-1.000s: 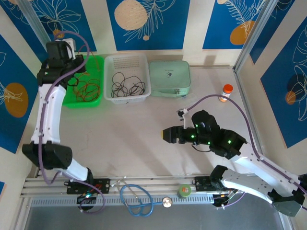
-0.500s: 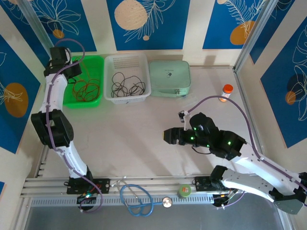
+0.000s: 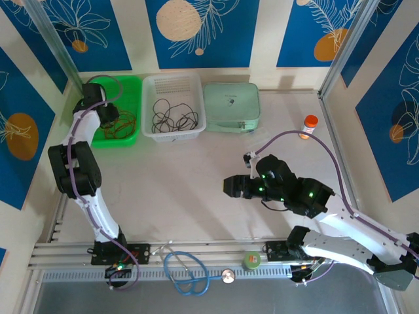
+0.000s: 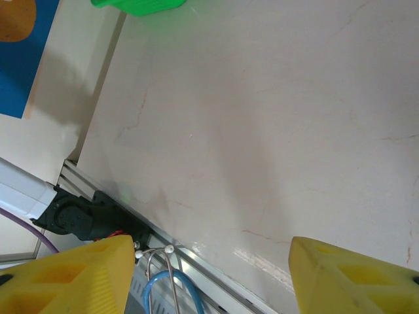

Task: Untangle the cables

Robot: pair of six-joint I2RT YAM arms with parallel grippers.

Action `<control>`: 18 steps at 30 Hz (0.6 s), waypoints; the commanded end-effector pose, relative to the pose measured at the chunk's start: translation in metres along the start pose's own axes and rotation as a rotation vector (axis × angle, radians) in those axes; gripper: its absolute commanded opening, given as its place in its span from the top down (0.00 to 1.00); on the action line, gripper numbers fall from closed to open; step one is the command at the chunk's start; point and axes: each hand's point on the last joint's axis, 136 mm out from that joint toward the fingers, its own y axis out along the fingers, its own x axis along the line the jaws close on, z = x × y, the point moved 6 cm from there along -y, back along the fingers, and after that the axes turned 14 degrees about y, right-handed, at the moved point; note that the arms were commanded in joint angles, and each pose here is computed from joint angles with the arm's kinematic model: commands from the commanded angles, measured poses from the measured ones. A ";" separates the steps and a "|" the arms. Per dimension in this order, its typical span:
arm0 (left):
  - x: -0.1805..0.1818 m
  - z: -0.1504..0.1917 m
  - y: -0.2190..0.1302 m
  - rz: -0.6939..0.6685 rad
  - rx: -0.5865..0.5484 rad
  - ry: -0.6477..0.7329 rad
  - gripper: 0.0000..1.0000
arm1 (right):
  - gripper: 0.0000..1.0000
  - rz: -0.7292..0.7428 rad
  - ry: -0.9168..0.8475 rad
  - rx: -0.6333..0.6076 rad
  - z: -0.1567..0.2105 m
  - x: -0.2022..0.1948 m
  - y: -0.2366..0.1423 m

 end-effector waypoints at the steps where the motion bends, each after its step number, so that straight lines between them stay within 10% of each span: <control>1: 0.003 -0.002 -0.009 0.035 -0.038 -0.070 0.40 | 0.36 -0.020 0.006 -0.026 -0.002 0.005 -0.011; 7: -0.006 -0.012 -0.061 0.108 -0.143 -0.090 0.02 | 0.36 -0.014 -0.009 -0.054 -0.002 0.000 -0.018; 18: 0.000 0.003 -0.215 -0.004 -0.500 0.016 0.00 | 0.16 0.178 -0.150 -0.300 -0.041 -0.033 -0.031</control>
